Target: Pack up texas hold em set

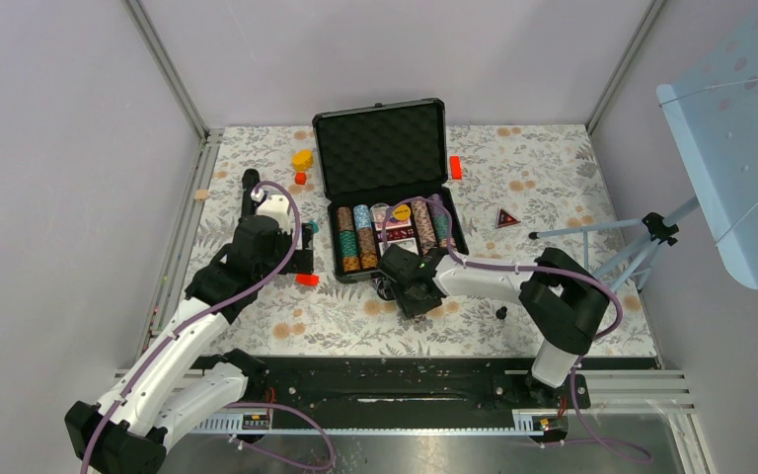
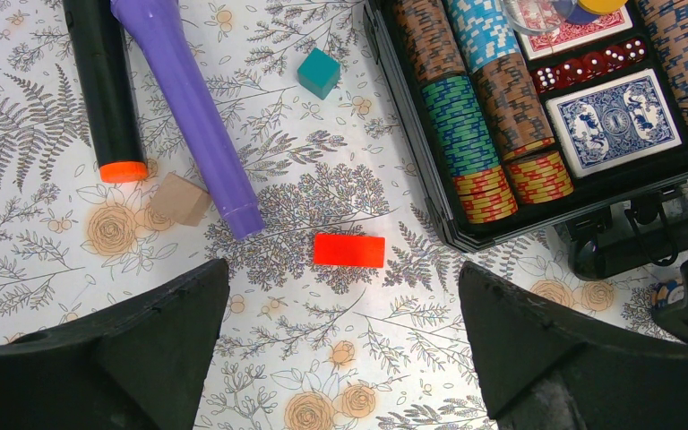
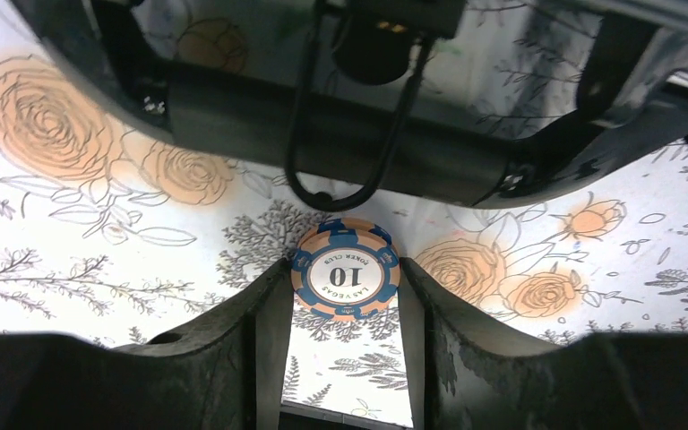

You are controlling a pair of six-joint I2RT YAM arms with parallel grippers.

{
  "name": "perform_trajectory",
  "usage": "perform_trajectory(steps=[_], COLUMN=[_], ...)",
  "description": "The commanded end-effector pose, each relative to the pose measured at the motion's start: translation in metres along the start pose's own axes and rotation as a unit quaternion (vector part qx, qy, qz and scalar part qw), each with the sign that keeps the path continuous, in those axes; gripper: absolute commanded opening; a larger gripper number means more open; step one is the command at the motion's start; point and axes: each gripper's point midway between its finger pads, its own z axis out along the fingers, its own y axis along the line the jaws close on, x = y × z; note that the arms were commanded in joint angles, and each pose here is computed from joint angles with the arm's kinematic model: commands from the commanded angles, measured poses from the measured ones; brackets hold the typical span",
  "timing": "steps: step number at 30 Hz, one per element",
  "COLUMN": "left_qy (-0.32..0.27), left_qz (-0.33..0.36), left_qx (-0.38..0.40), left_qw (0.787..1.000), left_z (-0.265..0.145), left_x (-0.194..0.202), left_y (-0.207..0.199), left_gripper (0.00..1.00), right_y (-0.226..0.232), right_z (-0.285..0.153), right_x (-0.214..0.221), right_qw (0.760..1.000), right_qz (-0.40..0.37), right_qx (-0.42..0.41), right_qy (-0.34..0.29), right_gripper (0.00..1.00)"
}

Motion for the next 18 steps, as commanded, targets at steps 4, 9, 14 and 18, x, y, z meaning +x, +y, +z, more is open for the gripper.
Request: perform_trajectory(steps=[4,9,14,18], left_qy=[-0.017,-0.017,-0.018,-0.018], left_qz=[-0.006,-0.006,-0.006,-0.006], left_qx=[0.012,0.012,0.012,0.011], left_qw=[1.000,1.000,1.000,1.000], left_z=[0.002,0.002,0.001,0.001], left_x=[-0.009,-0.009,-0.010,-0.009], left_y=[-0.005,-0.005,-0.005,-0.004], left_gripper=[0.99,0.99,0.99,0.99], right_y=[0.007,0.014,0.016,0.016], right_z=[0.000,-0.008,-0.016,-0.023], right_x=[0.027,0.025,0.018,0.010], right_qw=[1.000,1.000,1.000,1.000], right_qz=[-0.012,-0.024,-0.025,-0.026], right_qx=[0.000,-0.009,-0.010,-0.005], right_qy=[0.026,0.016,0.005,-0.005], right_gripper=[0.45,0.45,0.45,0.45])
